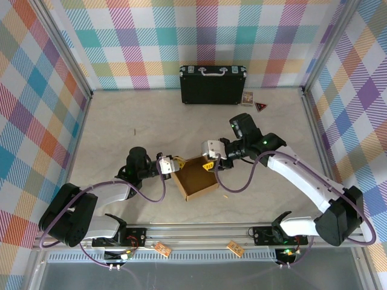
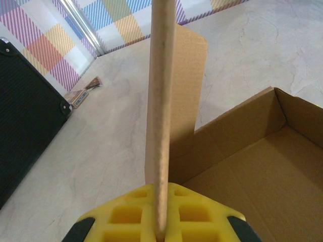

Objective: Fold the paper box

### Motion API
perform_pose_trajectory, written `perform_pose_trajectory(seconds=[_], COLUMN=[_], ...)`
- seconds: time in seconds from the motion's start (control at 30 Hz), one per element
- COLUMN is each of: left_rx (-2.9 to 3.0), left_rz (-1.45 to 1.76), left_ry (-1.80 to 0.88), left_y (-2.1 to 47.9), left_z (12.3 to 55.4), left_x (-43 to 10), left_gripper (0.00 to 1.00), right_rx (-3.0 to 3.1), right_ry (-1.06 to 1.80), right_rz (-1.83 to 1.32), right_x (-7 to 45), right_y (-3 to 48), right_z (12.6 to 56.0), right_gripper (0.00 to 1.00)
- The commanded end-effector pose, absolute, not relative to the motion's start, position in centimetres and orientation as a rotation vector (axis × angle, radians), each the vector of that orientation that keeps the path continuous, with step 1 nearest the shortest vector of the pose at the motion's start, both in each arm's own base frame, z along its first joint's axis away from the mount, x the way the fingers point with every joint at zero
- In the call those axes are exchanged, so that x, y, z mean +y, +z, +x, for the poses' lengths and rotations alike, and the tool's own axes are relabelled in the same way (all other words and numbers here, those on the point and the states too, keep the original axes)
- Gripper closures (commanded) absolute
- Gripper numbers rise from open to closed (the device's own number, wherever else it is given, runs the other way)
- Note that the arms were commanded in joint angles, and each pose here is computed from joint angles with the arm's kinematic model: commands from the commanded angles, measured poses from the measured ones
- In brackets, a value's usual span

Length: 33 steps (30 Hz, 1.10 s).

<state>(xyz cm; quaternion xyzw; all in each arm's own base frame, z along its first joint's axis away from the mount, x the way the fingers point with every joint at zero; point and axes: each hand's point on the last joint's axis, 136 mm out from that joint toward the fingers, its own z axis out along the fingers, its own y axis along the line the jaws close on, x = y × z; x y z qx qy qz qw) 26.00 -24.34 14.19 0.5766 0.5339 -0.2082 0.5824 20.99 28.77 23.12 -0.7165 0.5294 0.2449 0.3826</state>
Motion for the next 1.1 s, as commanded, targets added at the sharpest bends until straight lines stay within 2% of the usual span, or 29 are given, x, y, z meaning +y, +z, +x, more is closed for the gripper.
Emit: perform_pose_trajectory(seconds=[0.0, 0.3, 0.37, 0.43, 0.5, 0.53, 0.6, 0.63, 0.87, 1.07], left_rx=[1.344, 1.363, 1.378, 1.392, 1.405, 1.41, 1.43, 1.44, 1.504, 1.602], left_rz=[1.399, 1.401, 1.372, 1.359, 1.331, 1.323, 1.315, 1.3, 1.078, 0.733], left_ry=[-0.547, -0.552, -0.54, -0.526, -0.532, -0.539, -0.546, -0.546, -0.565, -0.517], left_y=[11.4, 11.2, 11.4, 11.5, 12.1, 12.4, 13.1, 13.4, 17.6, 20.5], left_z=[24.9, 25.0, 25.5, 25.8, 25.8, 25.6, 25.3, 25.2, 24.9, 25.9], left_x=[-24.3, -24.3, -24.2, -24.0, -23.9, -23.8, -23.6, -23.5, -22.0, -18.8], left_gripper=[1.0, 1.0, 0.97, 0.88, 0.69, 0.56, 0.1, 0.0, 0.01, 0.01], right_rx=[1.295, 1.289, 1.305, 1.316, 1.338, 1.352, 1.372, 1.378, 1.416, 1.426], right_ry=[0.569, 0.479, 0.467, 0.47, 0.467, 0.459, 0.438, 0.433, 0.464, 0.482], right_rz=[-1.874, -1.917, -1.92, -1.94, -1.959, -1.966, -1.984, -1.988, -2.016, -2.033], right_x=[28.9, 29.5, 29.5, 29.4, 29.3, 29.3, 29.1, 29.1, 29.3, 29.4], right_y=[23.2, 22.3, 22.4, 22.7, 22.9, 22.9, 22.6, 22.5, 21.5, 20.9], right_z=[21.2, 22.4, 22.7, 22.7, 22.8, 22.9, 23.3, 23.4, 23.5, 23.5], right_gripper=[0.61, 0.98, 1.0, 1.0, 1.0, 1.0, 1.0, 1.0, 1.0, 1.0])
